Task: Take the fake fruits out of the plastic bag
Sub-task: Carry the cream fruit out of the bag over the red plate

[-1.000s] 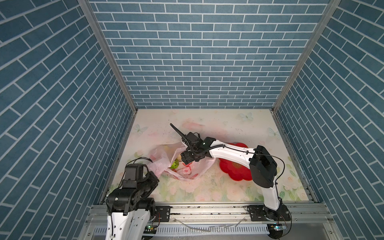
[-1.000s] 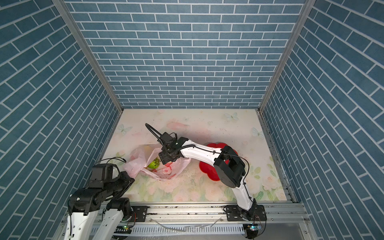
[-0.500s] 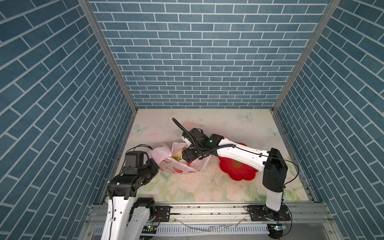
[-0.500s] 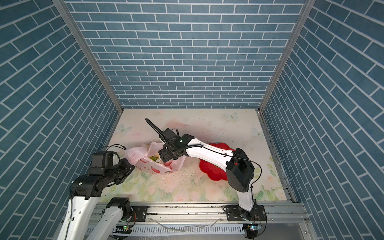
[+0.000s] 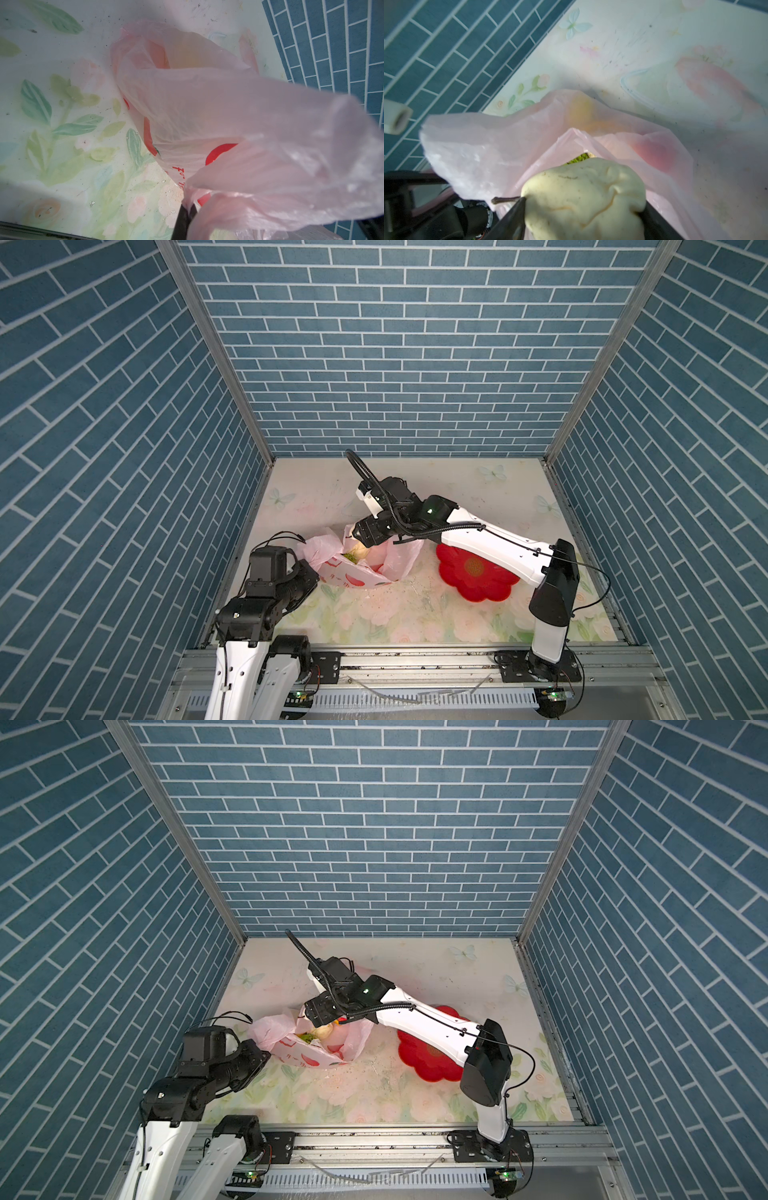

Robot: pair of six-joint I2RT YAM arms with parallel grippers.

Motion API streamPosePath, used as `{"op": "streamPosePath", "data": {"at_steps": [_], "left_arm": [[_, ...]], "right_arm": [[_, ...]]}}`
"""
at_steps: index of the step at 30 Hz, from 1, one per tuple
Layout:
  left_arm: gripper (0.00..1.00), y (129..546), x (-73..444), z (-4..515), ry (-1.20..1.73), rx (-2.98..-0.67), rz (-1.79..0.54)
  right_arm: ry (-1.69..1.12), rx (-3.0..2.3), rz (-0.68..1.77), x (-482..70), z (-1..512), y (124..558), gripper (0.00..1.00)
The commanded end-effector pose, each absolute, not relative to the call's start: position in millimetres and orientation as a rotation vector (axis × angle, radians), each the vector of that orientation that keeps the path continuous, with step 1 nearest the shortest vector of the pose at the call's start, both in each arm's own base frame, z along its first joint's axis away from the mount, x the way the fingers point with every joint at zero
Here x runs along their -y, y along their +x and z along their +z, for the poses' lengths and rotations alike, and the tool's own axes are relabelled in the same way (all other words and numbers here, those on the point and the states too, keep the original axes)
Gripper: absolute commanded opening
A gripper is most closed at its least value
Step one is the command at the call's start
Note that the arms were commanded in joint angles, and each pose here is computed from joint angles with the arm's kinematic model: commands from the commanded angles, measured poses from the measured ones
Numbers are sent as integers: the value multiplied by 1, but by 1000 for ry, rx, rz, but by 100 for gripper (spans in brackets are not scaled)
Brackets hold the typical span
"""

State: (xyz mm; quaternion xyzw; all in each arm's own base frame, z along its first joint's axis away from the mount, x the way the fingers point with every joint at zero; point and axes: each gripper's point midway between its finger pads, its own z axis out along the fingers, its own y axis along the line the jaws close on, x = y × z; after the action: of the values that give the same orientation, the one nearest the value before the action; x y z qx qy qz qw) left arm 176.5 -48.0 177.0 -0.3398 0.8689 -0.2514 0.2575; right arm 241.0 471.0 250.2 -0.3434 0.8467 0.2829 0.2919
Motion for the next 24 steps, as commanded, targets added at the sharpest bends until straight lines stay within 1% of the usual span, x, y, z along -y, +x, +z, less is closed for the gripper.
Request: {"op": "streamPosePath", "data": {"at_steps": [1,4,8,11,13,16,19,24], "left_arm": [[0,171,50,174,-913,-2371,-691],[0,168,50,175,-911,-2369,-694],[0,163,51,174,-909,-2375,-699],[0,161,52,172,-906,-2378,-708],[0,159,52,170,-909,-2381,-705],[0,157,52,170,-911,-2387,-705],[0,154,51,172,-909,-2391,-694],[0,156,48,179,-898,-2375,-676]], "right_arm": [[-869,-2100,787,-481,302,258,50],[-789,-2044,763,-474,328,282,49],[-703,-2013,672,-444,352,320,47],[-633,-2076,523,-399,342,347,47],[-578,-2118,436,-363,330,356,47],[-480,-2206,347,-307,303,356,46],[-378,-2292,256,-256,272,344,46],[-224,-2462,124,-197,197,302,46]]}}
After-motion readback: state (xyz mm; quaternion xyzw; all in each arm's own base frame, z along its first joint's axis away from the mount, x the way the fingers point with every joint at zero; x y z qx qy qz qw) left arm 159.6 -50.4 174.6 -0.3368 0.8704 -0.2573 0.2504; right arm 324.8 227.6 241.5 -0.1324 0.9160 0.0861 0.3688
